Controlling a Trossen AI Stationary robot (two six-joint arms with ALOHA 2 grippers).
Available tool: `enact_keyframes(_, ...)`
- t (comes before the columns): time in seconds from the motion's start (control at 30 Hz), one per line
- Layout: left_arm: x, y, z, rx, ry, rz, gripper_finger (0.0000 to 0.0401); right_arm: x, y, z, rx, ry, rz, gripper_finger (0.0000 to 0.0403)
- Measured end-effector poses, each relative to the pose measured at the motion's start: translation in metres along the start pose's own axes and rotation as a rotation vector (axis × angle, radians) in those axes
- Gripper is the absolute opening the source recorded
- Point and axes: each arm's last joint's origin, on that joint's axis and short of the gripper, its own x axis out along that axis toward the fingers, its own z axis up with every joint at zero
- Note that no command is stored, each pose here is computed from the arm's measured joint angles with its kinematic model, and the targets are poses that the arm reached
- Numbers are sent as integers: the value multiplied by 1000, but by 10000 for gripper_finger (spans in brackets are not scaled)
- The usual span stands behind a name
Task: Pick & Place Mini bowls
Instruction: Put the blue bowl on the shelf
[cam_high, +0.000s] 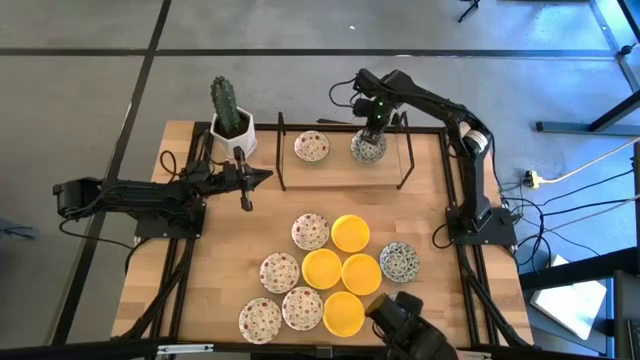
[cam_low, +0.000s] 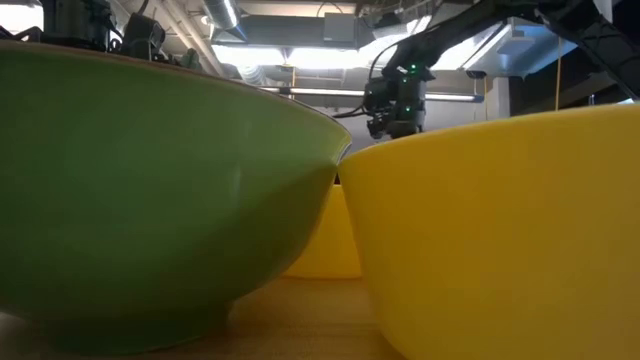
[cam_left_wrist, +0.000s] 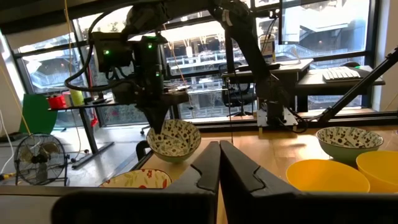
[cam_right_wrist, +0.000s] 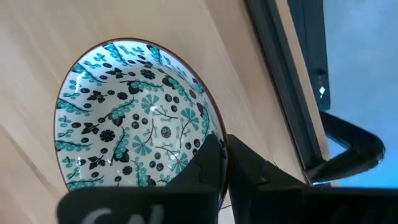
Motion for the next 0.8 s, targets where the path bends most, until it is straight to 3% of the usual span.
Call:
enact_keyframes(0.27,0,0,0,-3,0,0,9,16,-2,-10,30,60,9,54)
enact_keyframes(0.47,0,0,0,-2,-1,0,2,30,0,-18,-21,140,-36,83)
enact_keyframes(0.67,0,0,2,0,-20,3,6,21,-4,-16,-9,147,-122,87)
enact_keyframes(0.8,0,0,3,-11,-32,4,7,11,-4,-14,26,125,-118,87)
